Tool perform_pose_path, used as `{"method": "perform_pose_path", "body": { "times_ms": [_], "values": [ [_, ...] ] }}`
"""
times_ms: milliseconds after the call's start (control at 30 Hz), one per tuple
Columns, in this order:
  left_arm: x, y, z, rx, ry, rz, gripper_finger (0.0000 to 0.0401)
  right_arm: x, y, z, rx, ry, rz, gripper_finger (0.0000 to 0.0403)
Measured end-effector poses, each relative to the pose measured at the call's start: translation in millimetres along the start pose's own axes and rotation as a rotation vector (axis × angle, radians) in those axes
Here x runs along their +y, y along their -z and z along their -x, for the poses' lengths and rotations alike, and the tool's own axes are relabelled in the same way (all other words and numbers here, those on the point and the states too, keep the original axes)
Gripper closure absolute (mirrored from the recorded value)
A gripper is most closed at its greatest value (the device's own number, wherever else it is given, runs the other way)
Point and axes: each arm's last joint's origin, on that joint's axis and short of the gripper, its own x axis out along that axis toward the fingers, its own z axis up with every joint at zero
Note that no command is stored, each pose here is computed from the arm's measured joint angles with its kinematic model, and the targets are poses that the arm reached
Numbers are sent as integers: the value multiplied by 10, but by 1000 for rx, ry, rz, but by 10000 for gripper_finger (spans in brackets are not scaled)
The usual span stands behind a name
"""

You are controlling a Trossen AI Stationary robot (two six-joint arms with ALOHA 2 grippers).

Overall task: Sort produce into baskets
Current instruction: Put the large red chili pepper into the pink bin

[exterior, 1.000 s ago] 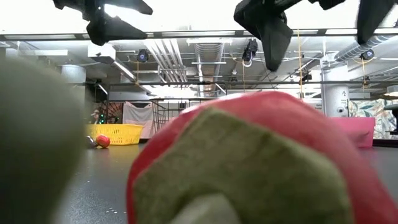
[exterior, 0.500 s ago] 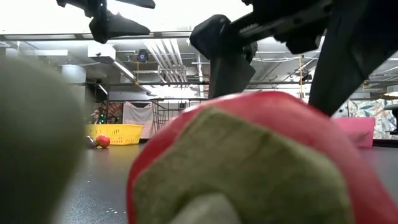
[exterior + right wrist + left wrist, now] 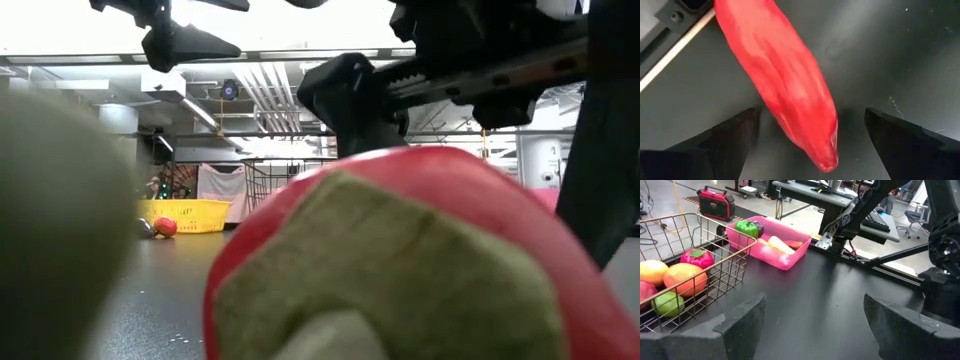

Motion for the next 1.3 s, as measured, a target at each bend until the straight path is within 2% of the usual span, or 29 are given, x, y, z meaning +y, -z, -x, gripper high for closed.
{"method": "perform_pose_path", "body": {
  "times_ms": [333,433,567,1000,1067,1167,1300],
  "values": [
    [-4,19,-9,13,5,2,85,-7,17,-91,0,-7,-21,39],
    [-9,44,-28,23,0,-6,85,-8,15,-91,-3,-10,-38,51],
    [-20,87,-64,37,-8,-19,85,-6,16,-91,-3,-18,-38,100],
    [-41,170,-129,63,-20,-20,85,14,35,-20,19,-81,-33,322],
    [-41,171,-129,65,-17,-19,85,15,30,38,24,-82,-34,341],
    [-46,173,-124,66,-15,-20,85,4,-4,158,27,-82,-53,343],
    [-65,182,-105,70,-4,-24,85,-79,2,419,80,-62,-152,346]
  ]
}}
